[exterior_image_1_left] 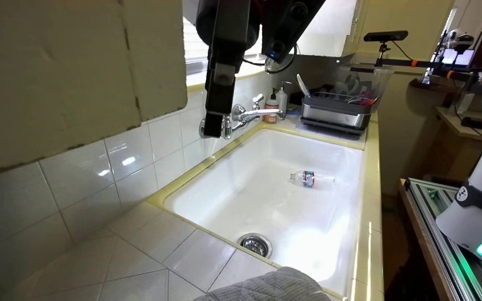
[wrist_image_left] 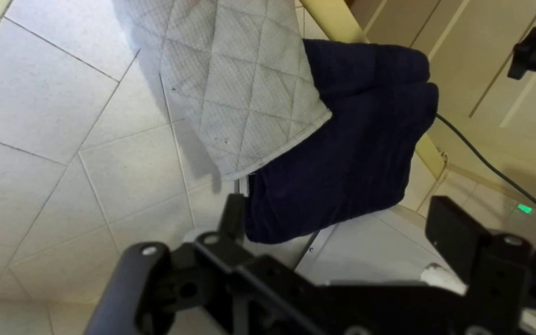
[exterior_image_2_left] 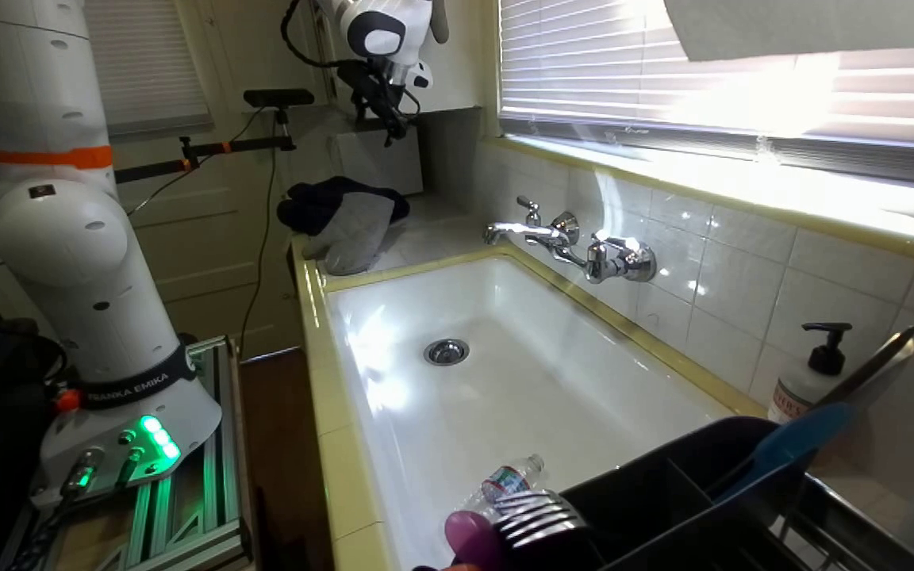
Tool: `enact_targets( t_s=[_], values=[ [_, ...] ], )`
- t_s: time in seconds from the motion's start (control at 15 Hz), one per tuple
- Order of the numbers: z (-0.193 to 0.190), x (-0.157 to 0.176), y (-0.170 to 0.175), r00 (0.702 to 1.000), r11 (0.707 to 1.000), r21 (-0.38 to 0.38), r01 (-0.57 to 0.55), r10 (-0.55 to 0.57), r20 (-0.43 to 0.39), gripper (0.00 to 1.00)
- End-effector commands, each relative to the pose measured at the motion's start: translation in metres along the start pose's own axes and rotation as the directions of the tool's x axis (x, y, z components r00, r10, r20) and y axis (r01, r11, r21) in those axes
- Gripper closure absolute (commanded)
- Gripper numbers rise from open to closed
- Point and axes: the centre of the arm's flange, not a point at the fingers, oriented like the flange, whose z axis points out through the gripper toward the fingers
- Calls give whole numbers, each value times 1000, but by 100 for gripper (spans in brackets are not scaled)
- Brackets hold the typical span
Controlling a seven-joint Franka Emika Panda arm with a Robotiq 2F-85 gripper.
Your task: Unhang the oven mittens
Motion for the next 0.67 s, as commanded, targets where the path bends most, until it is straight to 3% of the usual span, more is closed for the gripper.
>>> enact_targets(
  t_s=[0.0,0.2,0.6],
  values=[
    [-17,-18,-7,999,995,-98,-37,35,-24,0],
    [-34,-24,-16,998,989,-145,-25,18,-53,0],
    [-81,-43,-44,991,985,-164,44,-64,-121,0]
  ],
)
